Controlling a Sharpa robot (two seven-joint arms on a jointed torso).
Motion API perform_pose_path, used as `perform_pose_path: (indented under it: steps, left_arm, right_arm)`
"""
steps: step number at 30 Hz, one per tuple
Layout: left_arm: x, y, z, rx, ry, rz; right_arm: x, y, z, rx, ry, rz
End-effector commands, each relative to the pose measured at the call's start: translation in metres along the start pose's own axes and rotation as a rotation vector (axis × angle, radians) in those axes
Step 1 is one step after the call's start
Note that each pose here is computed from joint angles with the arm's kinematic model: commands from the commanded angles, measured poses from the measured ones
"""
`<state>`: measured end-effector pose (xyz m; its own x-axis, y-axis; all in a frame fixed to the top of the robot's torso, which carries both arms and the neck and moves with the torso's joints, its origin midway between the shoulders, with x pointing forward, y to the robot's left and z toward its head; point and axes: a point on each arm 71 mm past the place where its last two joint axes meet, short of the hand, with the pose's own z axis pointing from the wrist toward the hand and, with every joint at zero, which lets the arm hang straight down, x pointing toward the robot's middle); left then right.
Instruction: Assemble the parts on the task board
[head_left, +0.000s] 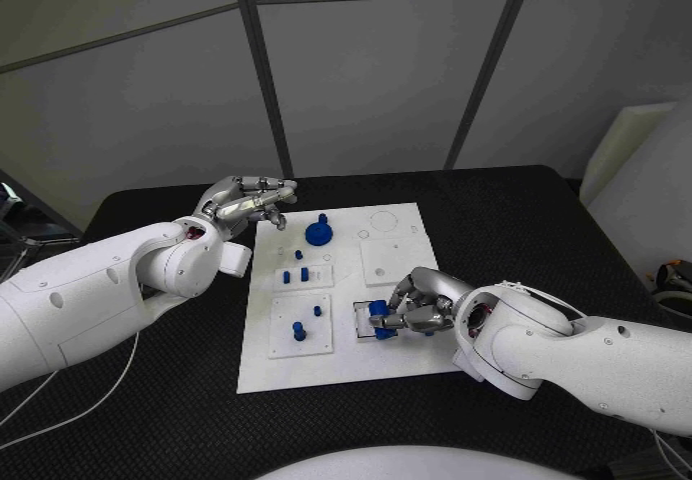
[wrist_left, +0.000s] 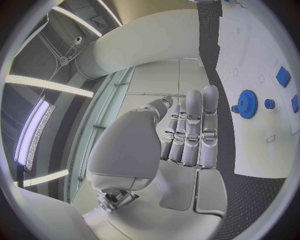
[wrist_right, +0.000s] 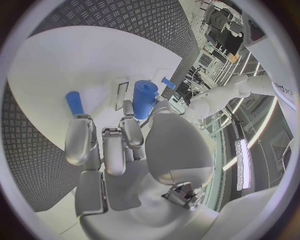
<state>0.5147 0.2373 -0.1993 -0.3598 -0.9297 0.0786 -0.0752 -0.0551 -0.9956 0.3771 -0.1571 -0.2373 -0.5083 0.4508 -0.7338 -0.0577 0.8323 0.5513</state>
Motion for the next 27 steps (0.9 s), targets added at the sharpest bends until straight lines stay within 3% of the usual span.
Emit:
perform_pose_path:
  steps: [1,27]
  left_arm:
    - [0.002,-0.0014,0.0003,0.005,0.014,-0.002]
    - [0.0015,-0.0025,-0.0012,0.005,0.013,0.0]
  right_arm:
    - [0.003,0.0,0.002,0.01,0.041,-0.031]
    - [0.005,0.01,0.012,-0.019,-0.008,-0.054]
